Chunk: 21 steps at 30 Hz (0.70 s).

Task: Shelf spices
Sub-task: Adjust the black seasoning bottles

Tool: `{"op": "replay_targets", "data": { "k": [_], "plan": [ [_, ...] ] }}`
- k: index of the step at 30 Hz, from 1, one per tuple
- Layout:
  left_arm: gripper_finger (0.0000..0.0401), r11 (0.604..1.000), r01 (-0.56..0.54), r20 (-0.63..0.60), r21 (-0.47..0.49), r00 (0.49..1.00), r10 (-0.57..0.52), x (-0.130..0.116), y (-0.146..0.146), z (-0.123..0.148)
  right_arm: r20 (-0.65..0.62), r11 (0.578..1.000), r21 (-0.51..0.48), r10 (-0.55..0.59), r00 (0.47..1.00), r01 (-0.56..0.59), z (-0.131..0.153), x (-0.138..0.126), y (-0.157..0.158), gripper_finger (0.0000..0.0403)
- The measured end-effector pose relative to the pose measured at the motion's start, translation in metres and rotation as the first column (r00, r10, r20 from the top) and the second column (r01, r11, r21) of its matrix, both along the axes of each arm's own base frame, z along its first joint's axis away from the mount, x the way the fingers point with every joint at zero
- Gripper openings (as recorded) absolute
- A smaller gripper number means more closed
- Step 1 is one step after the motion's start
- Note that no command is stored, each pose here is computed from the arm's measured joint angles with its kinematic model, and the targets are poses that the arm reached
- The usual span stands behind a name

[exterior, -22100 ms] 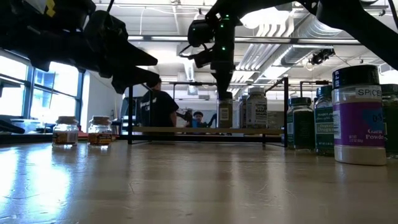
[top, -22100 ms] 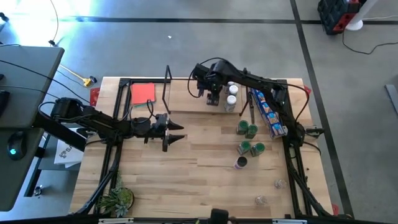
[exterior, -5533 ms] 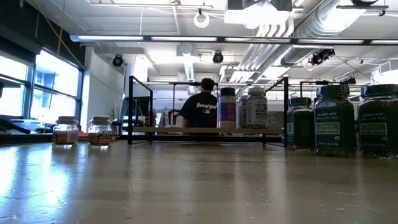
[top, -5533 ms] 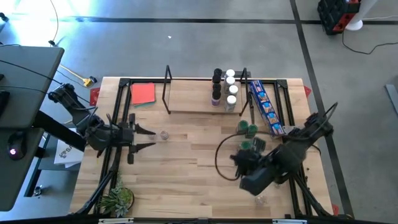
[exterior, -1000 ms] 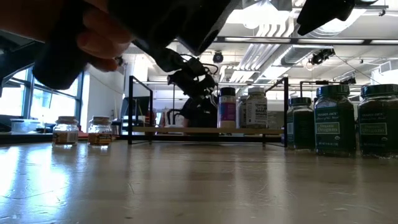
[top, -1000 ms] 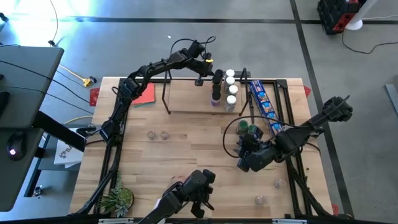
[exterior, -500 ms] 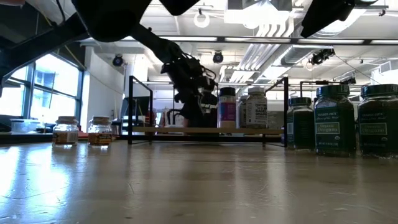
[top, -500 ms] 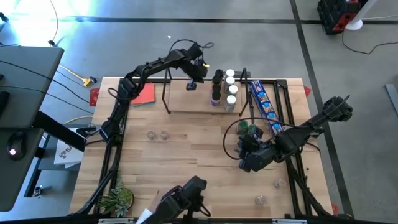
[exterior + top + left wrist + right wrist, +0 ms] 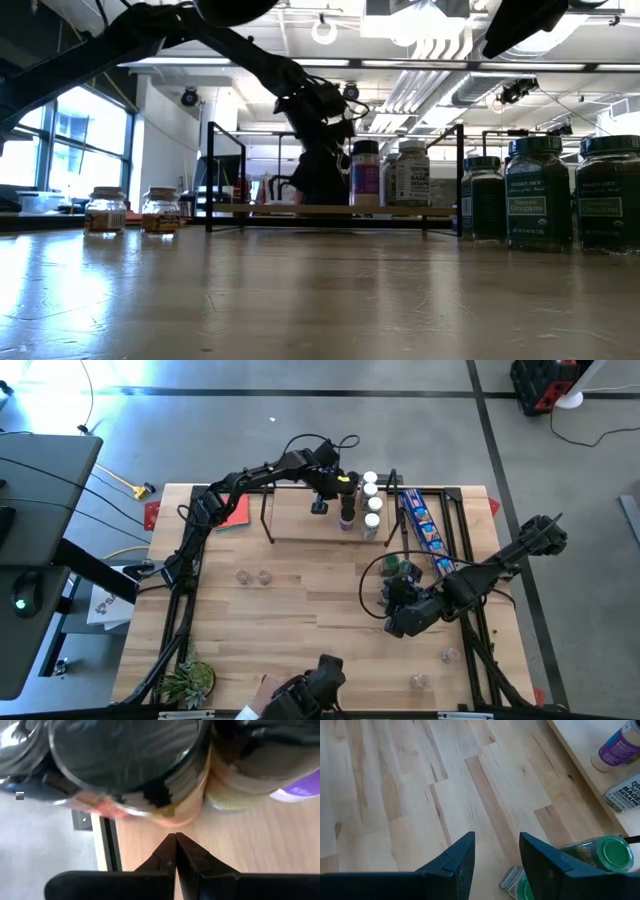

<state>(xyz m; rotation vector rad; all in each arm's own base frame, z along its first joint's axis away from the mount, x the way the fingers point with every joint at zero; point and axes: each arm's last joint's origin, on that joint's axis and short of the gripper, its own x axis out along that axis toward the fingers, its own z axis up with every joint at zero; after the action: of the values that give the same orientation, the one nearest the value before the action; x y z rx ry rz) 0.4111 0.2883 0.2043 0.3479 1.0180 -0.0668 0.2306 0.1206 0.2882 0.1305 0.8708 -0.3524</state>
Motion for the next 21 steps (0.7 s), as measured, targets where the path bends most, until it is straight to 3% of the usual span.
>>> {"op": "replay_targets", "data": {
  "k": [9,21],
  "plan": [
    [0.0000,0.999,0.016,0.009,-0.042,1.000,-0.015,0.0004,-0.0030,-0.0005,-0.001,1.000,0.001,0.001,1.000,-0.001,0.0000,0.0000,0.0000,0.0149],
    [0.0000,1.000,0.009,0.068,-0.021,0.998,-0.008,0.0072,-0.0034,0.0029,-0.001,1.000,0.001,0.001,1.000,-0.001,0.0000,0.0000,0.0000,0.0149]
  ]
}}
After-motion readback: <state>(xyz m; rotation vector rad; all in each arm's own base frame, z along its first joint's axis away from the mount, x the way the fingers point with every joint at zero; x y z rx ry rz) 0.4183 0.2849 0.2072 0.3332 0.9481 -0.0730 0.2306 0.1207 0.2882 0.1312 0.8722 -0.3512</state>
